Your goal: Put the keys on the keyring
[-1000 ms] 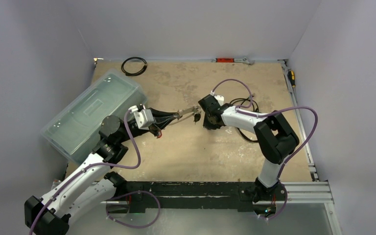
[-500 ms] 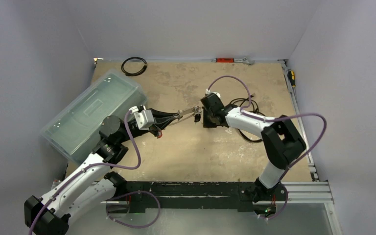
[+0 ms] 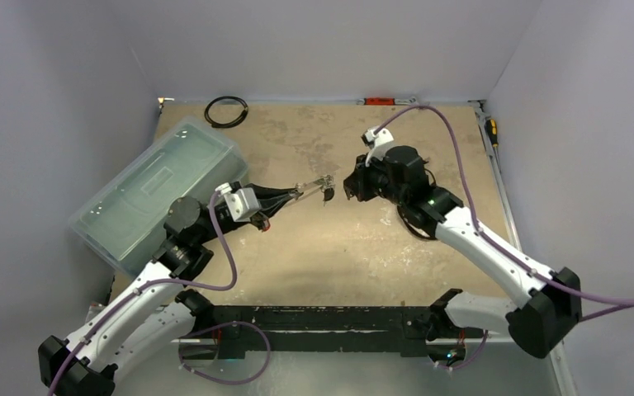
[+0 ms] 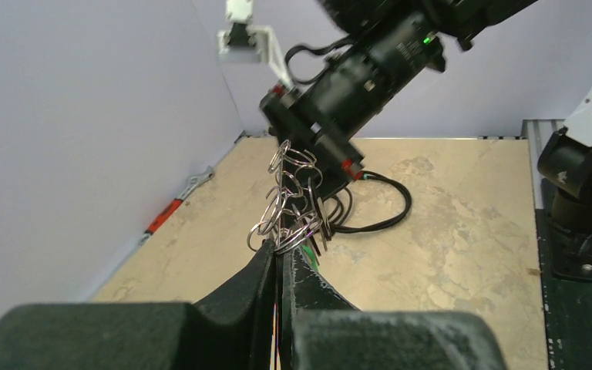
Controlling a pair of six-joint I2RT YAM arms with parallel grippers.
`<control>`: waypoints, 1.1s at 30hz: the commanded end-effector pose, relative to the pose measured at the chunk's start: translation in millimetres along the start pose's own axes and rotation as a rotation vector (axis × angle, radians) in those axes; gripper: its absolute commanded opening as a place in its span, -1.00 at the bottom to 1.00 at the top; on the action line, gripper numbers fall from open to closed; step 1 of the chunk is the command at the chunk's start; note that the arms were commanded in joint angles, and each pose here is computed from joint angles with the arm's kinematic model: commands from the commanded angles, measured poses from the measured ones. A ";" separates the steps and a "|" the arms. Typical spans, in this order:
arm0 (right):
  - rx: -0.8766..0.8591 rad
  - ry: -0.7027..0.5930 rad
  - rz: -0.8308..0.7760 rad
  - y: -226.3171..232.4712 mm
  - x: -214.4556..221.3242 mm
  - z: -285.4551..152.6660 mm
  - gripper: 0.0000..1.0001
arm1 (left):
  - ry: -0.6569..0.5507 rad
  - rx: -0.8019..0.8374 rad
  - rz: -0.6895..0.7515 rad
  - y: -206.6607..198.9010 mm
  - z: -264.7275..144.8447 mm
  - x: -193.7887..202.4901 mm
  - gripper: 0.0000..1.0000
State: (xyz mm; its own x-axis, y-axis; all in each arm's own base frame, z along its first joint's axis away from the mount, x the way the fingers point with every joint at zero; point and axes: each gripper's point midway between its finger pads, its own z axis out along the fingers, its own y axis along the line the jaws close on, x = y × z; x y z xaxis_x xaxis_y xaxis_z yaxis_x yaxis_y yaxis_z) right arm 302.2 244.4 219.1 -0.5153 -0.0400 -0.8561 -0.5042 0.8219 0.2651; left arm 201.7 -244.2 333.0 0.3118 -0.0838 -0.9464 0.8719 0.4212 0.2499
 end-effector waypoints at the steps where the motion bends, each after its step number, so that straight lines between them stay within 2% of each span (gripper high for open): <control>1: -0.133 -0.130 -0.111 22.4 -29.5 -29.2 -1.00 | -0.072 -0.061 0.096 12.8 -1.9 -26.3 -1.00; 9: -0.237 -0.170 -0.123 45.1 -47.3 -64.4 -1.00 | -0.057 -0.063 0.110 14.8 -0.8 -22.9 -1.00; 18: -0.666 -0.128 -0.210 115.8 -45.9 -118.5 -1.00 | -0.067 -0.044 0.102 12.5 2.3 -23.5 -1.00; 26: -0.918 -0.105 -0.238 151.8 -55.8 -148.6 -1.00 | -0.102 0.035 0.125 -3.1 0.1 -29.8 -1.00; 33: -1.038 -0.091 -0.239 165.6 -59.3 -160.1 -1.00 | -0.136 0.173 0.146 -26.8 0.1 -31.7 -1.00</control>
State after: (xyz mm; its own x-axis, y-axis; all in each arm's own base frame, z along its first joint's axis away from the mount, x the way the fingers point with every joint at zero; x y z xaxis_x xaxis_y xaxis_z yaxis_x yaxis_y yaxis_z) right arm 157.2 290.0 356.9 -0.3361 -0.0880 -0.9377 -0.9417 0.0479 0.3330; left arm 190.0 -248.8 336.2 0.3719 -0.0876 -0.9241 0.8785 0.3550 0.3199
